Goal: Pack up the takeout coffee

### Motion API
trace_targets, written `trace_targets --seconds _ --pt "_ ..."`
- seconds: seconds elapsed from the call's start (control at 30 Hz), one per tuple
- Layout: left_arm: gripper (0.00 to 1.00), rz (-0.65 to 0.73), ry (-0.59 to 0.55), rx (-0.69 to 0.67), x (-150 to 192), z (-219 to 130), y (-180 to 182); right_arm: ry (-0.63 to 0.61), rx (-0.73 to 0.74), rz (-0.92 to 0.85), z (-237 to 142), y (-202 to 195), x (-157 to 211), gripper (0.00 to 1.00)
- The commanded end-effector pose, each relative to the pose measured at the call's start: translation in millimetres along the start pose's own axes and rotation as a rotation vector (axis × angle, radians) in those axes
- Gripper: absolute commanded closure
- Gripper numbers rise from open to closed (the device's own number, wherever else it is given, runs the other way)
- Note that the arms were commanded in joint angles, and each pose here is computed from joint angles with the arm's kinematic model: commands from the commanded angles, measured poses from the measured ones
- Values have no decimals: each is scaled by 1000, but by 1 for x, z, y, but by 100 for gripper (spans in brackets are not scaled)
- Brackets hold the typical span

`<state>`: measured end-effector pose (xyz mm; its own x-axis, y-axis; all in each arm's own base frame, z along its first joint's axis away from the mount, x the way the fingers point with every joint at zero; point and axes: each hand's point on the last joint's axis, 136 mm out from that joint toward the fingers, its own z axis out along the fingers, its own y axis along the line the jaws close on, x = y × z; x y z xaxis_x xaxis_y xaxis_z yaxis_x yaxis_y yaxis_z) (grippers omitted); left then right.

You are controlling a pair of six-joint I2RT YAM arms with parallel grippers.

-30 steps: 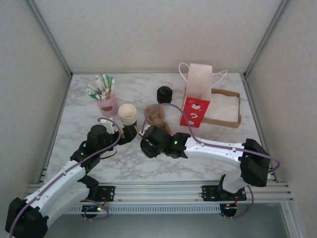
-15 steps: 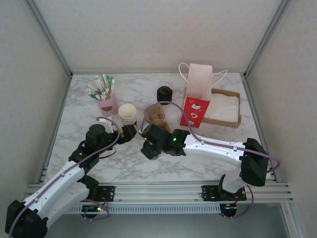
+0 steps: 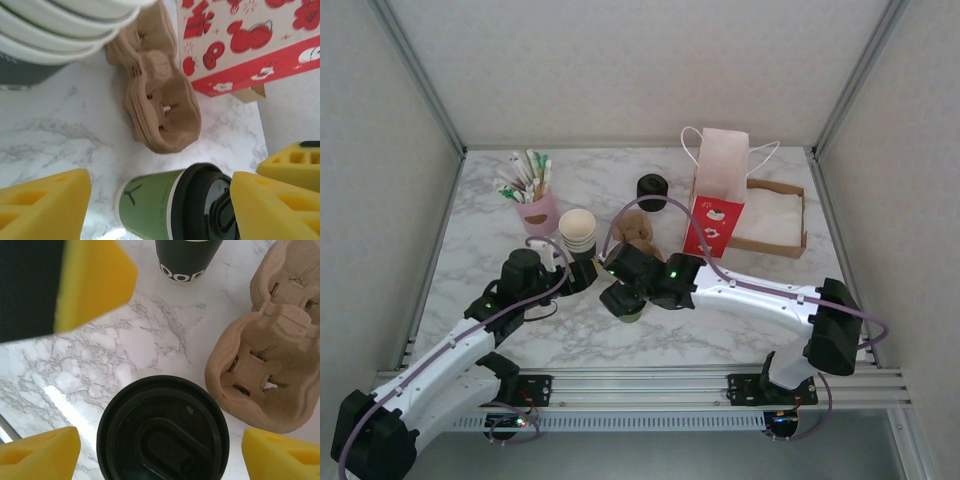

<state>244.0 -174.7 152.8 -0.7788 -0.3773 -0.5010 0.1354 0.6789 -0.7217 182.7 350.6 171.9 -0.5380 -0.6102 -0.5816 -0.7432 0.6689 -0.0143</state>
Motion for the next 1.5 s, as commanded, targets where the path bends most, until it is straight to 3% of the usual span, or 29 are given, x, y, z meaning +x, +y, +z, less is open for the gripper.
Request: trace_targets --seconds 0.0,0.2,0.3,0.4,0.47,0.77,1.0,1.47 --pt "32 14 99 19 16 0 -11 -64 -31 107 -29 -11 -7 18" --pt "49 -3 202 55 39 3 -18 -114 -162 304 -44 -29 6 36" --pt "59 -19 241 85 47 4 -20 -121 -222 395 -43 -38 16 56" --pt "69 -40 291 105 58 9 -19 -117 -271 480 -38 -46 26 84" --pt "74 -51 303 97 61 10 -15 -100 -305 526 -33 -48 31 90" --pt "73 -72 333 117 71 12 -12 -26 -370 609 -9 -44 50 81" --pt "60 -72 339 118 72 12 -12 12 -376 617 5 -42 55 78" --pt "61 -77 368 93 83 16 1 47 -394 625 19 -37 61 77"
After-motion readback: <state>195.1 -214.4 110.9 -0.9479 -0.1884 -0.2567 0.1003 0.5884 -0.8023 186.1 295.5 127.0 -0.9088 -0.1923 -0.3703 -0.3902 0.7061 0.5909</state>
